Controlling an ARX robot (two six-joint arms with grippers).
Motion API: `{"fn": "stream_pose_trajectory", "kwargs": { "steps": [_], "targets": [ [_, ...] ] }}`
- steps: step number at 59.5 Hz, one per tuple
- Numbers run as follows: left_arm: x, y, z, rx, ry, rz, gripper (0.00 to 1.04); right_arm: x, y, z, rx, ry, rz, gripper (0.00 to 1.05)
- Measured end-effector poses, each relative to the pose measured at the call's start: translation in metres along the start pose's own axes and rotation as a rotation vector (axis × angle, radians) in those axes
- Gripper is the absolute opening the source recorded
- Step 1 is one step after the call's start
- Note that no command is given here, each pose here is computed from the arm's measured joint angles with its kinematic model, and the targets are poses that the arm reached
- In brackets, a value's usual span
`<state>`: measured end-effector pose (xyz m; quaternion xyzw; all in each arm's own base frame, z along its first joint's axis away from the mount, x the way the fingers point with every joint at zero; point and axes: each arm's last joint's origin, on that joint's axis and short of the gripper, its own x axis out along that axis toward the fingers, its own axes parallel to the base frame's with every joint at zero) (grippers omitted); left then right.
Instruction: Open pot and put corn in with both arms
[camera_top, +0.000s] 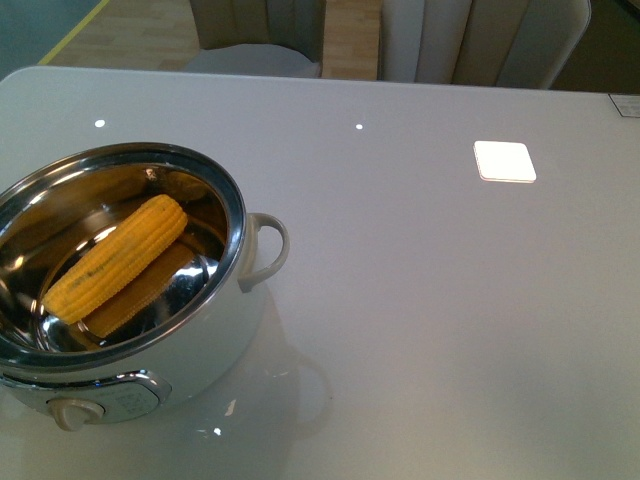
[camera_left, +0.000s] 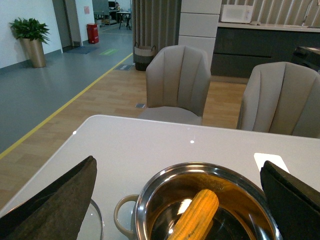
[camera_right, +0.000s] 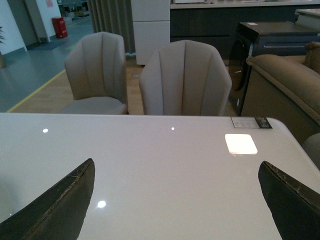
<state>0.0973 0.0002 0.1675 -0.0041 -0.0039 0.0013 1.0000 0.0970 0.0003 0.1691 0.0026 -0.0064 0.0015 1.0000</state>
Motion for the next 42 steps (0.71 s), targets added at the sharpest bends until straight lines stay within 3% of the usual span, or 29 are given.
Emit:
{"fn": "stream_pose_trajectory", "kwargs": {
  "steps": [42],
  "targets": [
    [0.0000,0.0000,0.0000,0.000,0.000,0.000,0.98,0.0000,0.0000,0.0000,0.000,0.000,0.000,0.96]
  ]
}}
